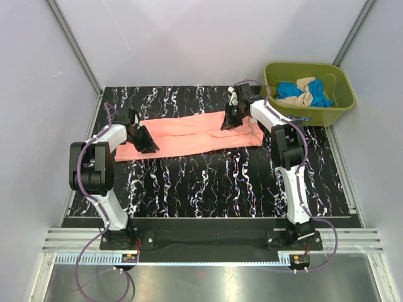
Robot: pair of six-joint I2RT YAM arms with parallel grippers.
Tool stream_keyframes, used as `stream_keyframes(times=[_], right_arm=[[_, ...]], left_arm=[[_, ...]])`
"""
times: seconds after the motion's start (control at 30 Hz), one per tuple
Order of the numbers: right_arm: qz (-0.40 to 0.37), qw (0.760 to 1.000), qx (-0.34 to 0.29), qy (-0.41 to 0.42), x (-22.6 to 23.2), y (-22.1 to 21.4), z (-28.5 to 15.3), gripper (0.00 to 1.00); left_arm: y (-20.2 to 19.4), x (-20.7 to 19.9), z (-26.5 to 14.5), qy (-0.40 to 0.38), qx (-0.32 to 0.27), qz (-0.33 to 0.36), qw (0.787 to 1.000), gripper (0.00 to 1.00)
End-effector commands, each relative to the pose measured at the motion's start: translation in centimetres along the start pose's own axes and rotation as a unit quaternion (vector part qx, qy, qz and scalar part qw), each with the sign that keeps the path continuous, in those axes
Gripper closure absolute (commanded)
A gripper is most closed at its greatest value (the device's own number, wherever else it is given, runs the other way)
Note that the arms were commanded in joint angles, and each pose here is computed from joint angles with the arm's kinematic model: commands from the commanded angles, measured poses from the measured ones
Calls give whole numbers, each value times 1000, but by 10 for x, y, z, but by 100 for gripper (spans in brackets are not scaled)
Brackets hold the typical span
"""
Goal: Fold and stack the t-shirts
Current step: Fold the tshirt
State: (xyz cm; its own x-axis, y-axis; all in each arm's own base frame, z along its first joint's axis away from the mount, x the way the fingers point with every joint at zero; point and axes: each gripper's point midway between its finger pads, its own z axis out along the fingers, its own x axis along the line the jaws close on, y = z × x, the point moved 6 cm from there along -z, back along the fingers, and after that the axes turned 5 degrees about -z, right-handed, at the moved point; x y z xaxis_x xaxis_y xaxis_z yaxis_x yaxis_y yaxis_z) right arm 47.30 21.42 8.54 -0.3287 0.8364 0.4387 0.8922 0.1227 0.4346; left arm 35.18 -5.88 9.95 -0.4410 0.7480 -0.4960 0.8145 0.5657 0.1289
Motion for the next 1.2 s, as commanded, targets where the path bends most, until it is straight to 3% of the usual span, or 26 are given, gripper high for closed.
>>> stream_keyframes(times=[0.0,0.17,0.3,0.63,0.7,0.73,0.8,0.83,0.93,1.17], right_arm=[[7,996,-84,-16,15,35,-26,100],[44,990,-131,-10,22,53,-31,100],[48,991,-125,23,28,59,-19,100],[-8,985,-143,97,37,89,6,92],[-12,982,-144,120,42,92,9,83],[-13,980,-140,142,46,94,12,69],[-4,979,-132,157,50,94,11,59],[-3,979,-140,151,52,99,5,49],[-14,980,-170,97,53,109,-19,35],[-8,982,-174,-76,37,102,-81,35]], left_arm=[[8,-9,-3,-15,-12,7,1000,72],[6,-6,0,-15,-11,-5,1000,73],[7,-7,2,-16,-10,-7,1000,73],[4,-5,8,-16,-2,-14,1000,74],[3,-4,8,-16,0,-17,1000,74],[2,-4,8,-17,0,-16,1000,74],[2,-4,6,-21,-6,-14,1000,72],[2,-4,5,-20,-8,-12,1000,72],[3,-3,-1,-14,-25,-9,1000,72],[15,-12,-22,-10,-72,15,997,71]])
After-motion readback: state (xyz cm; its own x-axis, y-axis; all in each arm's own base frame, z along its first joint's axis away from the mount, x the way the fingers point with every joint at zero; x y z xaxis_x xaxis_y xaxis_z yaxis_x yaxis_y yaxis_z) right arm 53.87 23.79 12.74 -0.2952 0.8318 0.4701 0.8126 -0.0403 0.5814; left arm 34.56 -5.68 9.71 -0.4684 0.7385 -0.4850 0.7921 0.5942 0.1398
